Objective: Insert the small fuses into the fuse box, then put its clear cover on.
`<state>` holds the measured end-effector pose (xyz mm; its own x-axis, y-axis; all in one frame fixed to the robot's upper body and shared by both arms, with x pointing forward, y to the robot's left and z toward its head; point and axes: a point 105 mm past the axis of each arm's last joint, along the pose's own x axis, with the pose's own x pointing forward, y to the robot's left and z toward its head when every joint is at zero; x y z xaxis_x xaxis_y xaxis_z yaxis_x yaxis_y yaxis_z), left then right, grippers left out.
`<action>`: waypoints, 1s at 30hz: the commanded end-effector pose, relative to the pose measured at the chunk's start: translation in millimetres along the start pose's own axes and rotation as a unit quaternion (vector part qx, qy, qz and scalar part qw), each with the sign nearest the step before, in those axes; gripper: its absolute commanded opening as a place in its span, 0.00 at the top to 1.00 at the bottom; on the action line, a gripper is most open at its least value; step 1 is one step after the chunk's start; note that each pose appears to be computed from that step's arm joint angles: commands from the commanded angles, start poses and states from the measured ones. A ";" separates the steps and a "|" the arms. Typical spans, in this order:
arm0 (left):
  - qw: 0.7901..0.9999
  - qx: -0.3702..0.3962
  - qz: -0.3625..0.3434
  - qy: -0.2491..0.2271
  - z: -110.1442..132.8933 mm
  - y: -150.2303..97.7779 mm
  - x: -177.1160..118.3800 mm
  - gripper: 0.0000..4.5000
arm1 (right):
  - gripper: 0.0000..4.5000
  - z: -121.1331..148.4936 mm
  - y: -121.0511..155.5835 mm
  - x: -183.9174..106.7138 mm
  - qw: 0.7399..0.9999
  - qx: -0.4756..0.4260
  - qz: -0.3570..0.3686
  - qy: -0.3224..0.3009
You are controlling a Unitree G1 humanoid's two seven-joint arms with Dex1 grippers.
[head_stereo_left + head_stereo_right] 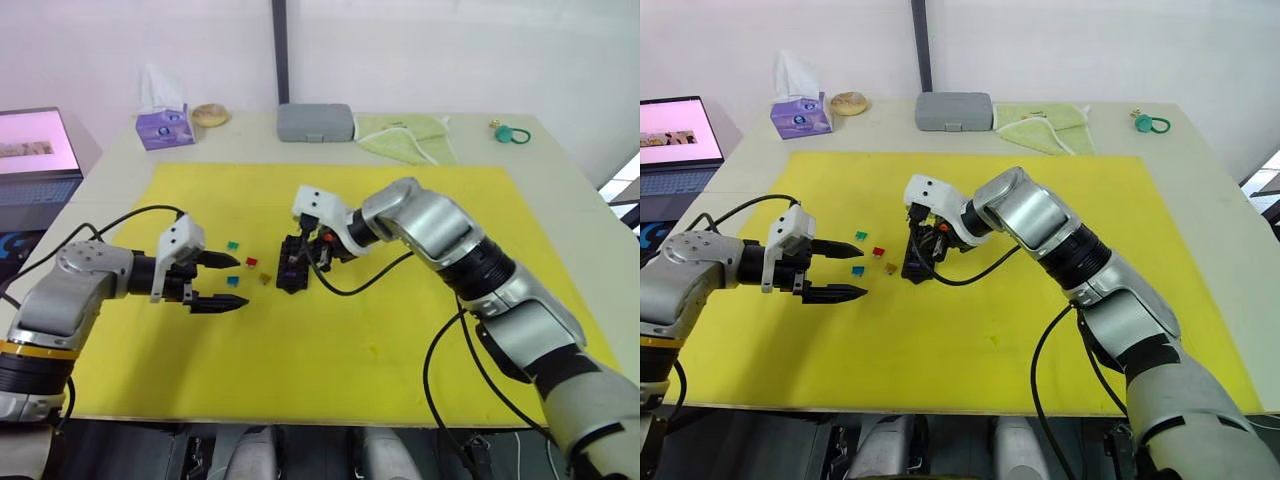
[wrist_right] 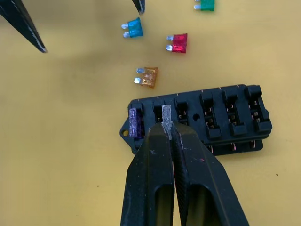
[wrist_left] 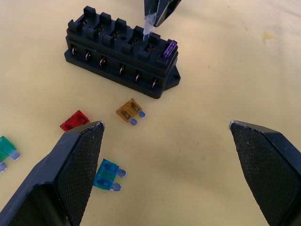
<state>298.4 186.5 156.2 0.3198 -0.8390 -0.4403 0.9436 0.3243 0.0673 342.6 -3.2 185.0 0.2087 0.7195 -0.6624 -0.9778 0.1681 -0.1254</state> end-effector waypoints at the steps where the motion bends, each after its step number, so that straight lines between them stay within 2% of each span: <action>1: 1.000 0.017 0.003 -0.012 8.6 -1.8 -1.8 0.00 | 0.98 21.3 2.1 -7.8 0.999 -0.032 0.002 -0.023; 30: 1.000 0.011 0.014 -0.022 6.7 -4.5 2.0 0.00 | 0.98 6.9 -3.0 8.8 0.997 -0.068 0.015 0.039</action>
<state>296.4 181.4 149.1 0.3350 -0.8403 -0.4263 0.9377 0.3414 0.0640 344.4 4.9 177.8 0.1593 0.6719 -0.7233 -0.9850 0.0585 -0.1625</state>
